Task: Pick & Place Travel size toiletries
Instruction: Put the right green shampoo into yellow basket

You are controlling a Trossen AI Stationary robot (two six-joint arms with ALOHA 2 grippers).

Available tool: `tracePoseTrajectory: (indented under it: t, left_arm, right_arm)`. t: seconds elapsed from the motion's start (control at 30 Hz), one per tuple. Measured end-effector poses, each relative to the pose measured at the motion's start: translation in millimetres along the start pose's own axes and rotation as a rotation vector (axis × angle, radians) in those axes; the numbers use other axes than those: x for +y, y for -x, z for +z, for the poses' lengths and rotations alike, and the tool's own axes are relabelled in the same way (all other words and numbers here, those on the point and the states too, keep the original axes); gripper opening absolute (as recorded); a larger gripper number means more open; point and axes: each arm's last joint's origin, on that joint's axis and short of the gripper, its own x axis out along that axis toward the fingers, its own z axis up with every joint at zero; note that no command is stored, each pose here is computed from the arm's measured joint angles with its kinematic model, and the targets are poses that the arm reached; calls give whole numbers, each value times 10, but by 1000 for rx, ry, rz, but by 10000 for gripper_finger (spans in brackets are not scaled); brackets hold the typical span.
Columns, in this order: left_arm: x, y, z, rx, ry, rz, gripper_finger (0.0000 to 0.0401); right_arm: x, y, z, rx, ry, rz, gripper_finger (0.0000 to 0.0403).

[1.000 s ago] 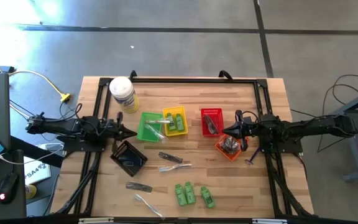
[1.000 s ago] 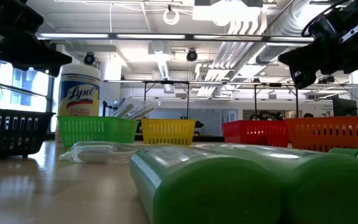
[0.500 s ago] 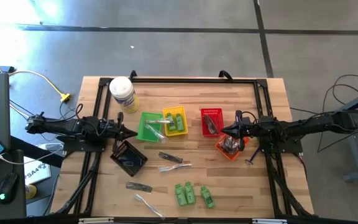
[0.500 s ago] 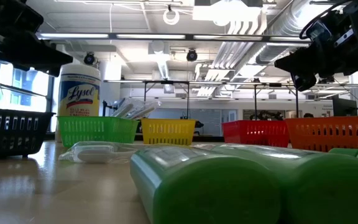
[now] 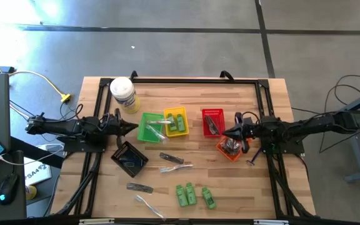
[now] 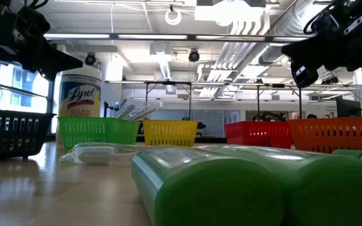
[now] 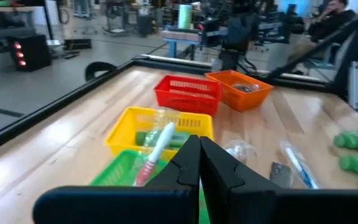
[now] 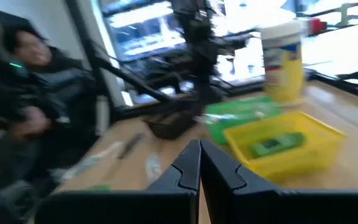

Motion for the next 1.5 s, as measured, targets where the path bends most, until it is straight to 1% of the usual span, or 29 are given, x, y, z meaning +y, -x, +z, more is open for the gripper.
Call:
tracePoseTrajectory:
  t: [0.13,0.23,0.33,0.4,0.47,0.57,0.67,0.8,0.87,1.07,1.2,1.33,1.5]
  left_arm:
    - [-11,0,-3,7,-17,-37,0]
    - [-19,0,-1,7,-18,-64,0]
    - [-22,0,11,-5,-19,-70,0]
    - [-23,1,23,-17,-16,-72,0]
    - [-24,1,26,-20,-15,-73,0]
    - [-22,1,7,-1,-21,-72,0]
    - [-27,1,-8,16,-25,-94,0]
    - [-42,4,-12,26,-26,-147,0]
    - [-45,4,-12,26,-26,-158,0]
    - [-46,4,-12,26,-25,-159,0]
    - [-46,4,-11,26,-25,-161,0]
    - [-46,4,-12,27,-18,-162,0]
    - [-47,4,-12,27,-18,-163,0]
  right_arm:
    - [51,1,53,-45,-38,84,2]
    - [106,-17,75,-30,-57,118,2]
    - [227,-68,221,-45,-67,183,2]
    - [313,-108,301,-14,-71,209,2]
    - [397,-146,375,33,-71,194,2]
    - [522,-190,492,99,-59,141,2]
    - [645,-224,556,162,-51,95,2]
    - [828,-295,645,224,-58,71,2]
    - [924,-335,680,255,-62,71,2]
    - [1175,-447,684,358,-84,49,2]
    - [1332,-532,635,428,-133,50,2]
    - [1493,-624,609,523,-185,24,2]
    - [1714,-769,651,634,-213,-3,2]
